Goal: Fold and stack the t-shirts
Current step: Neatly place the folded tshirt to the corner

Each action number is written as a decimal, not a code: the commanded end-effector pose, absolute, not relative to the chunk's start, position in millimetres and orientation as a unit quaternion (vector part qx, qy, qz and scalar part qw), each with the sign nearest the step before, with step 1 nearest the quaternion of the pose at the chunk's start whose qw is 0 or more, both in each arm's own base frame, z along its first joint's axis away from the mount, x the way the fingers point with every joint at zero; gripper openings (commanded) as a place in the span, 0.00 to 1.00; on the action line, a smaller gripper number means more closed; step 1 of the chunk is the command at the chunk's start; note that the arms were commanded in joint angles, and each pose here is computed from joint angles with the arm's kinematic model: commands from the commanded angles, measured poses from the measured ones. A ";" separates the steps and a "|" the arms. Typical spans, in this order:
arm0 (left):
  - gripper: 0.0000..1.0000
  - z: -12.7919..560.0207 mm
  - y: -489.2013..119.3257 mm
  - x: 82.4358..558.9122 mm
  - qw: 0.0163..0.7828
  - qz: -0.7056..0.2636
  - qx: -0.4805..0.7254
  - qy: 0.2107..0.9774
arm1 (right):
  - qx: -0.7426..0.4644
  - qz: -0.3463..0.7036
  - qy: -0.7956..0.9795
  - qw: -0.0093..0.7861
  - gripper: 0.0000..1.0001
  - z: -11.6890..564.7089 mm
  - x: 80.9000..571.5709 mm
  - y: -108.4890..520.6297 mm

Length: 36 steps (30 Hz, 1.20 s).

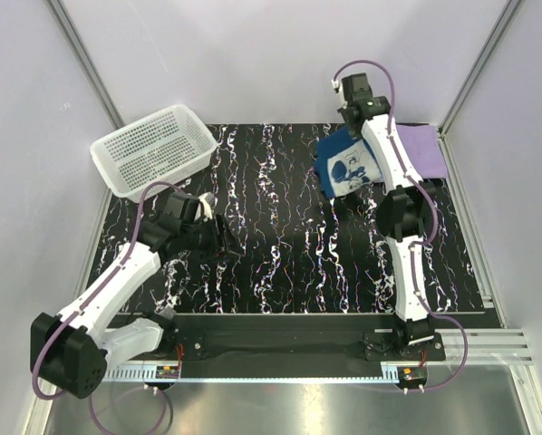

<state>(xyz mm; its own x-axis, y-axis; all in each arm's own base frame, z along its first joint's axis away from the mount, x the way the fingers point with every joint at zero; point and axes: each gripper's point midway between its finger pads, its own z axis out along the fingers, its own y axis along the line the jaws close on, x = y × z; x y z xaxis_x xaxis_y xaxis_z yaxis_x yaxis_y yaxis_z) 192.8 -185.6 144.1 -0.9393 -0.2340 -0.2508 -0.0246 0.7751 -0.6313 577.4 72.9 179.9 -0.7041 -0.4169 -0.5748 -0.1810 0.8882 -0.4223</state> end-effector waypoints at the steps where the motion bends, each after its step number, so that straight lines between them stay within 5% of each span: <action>1: 0.58 159.4 -198.6 202.8 0.170 -0.363 -0.054 0.914 | -0.147 -0.223 0.867 0.421 0.00 249.5 590.5 38.6; 25: 0.57 142.3 -207.9 209.7 0.122 -0.361 -0.023 0.924 | -0.147 -0.224 0.846 0.461 0.00 324.7 563.3 18.1; 36: 0.57 141.9 -207.9 208.6 0.117 -0.366 -0.023 0.923 | -0.153 -0.240 0.848 0.446 0.00 313.1 564.9 5.2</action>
